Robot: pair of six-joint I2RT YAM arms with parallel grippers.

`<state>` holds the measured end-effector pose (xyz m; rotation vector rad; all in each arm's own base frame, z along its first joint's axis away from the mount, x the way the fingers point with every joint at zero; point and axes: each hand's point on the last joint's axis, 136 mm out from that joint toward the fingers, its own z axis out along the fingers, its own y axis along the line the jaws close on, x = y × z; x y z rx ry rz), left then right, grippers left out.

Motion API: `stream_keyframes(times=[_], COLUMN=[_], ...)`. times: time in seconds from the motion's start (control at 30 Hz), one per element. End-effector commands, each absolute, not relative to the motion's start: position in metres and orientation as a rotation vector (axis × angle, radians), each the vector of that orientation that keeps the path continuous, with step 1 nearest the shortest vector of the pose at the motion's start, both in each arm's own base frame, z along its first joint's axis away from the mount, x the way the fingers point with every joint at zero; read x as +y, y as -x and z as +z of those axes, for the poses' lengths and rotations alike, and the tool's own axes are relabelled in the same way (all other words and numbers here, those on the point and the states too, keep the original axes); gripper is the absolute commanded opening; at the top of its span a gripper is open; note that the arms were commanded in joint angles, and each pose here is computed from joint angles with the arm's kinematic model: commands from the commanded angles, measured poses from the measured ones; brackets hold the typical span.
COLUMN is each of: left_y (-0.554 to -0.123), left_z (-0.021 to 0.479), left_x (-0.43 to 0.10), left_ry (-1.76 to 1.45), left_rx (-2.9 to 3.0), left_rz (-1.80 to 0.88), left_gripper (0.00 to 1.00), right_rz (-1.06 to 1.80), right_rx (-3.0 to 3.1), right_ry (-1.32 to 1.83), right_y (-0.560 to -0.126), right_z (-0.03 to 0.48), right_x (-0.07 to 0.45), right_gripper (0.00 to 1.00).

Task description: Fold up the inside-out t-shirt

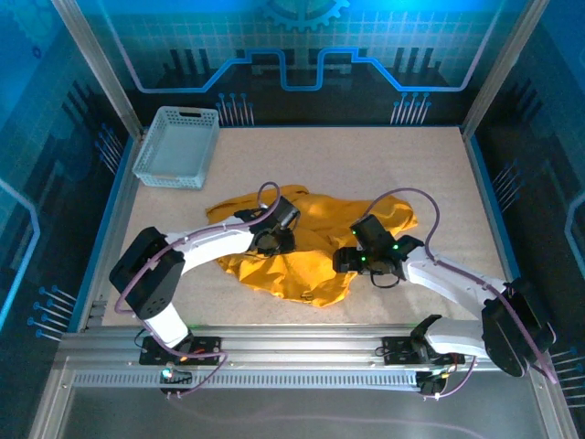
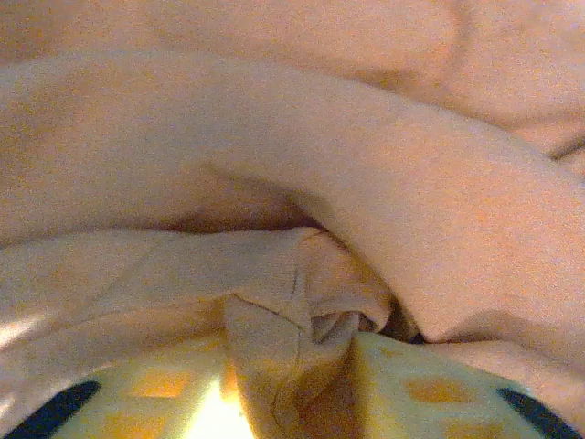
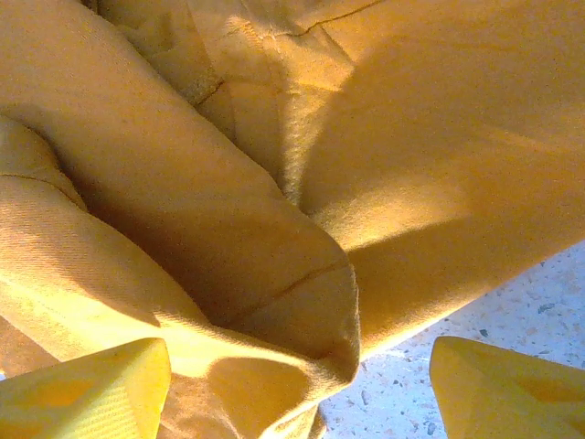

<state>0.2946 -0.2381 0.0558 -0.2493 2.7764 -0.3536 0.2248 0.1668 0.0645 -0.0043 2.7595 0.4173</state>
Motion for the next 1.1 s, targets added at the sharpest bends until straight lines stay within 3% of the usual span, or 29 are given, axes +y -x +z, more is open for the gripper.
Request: stream_keyframes(times=[0.0,0.17,0.27,0.53,0.63,0.7,0.77,0.9,1.07], left_y=[-0.287,-0.248,-0.223,-0.171,-0.164,-0.162,-0.164,-0.176,-0.192], left_z=[0.061,0.085,0.075,0.028,0.024,0.025,0.031,0.060,0.102], left_x=[-0.245,-0.247,-0.237,-0.235,-0.230,-0.225,-0.218,-0.197,-0.208], left_ry=[0.246,0.161,0.197,0.234,0.242,0.232,0.208,0.134,-0.041], left_rx=[2.741,2.597,2.568,2.680,2.694,2.697,2.692,2.626,2.539], left_rz=[-0.410,-0.486,-0.567,-0.671,-0.653,-0.632,-0.577,-0.402,-0.369], left_gripper=[0.22,0.10,0.01,0.00,0.05,0.14,0.29,0.41,0.46], right_rz=[0.375,0.411,0.443,0.422,0.403,0.372,0.297,0.161,0.105], right_rx=[2.735,2.726,2.716,2.748,2.781,2.797,2.810,2.840,2.841], right_ry=[0.022,0.049,0.088,0.191,0.215,0.235,0.245,0.221,0.173], right_y=[-0.231,-0.233,-0.231,-0.225,-0.222,-0.218,-0.215,-0.208,-0.198], right_z=[0.075,0.085,0.091,0.081,0.070,0.066,0.062,0.052,0.044], right_x=[0.166,0.173,0.183,0.213,0.221,0.225,0.221,0.204,0.184], right_gripper=[0.76,0.75,0.75,0.72,0.71,0.72,0.74,0.74,0.71])
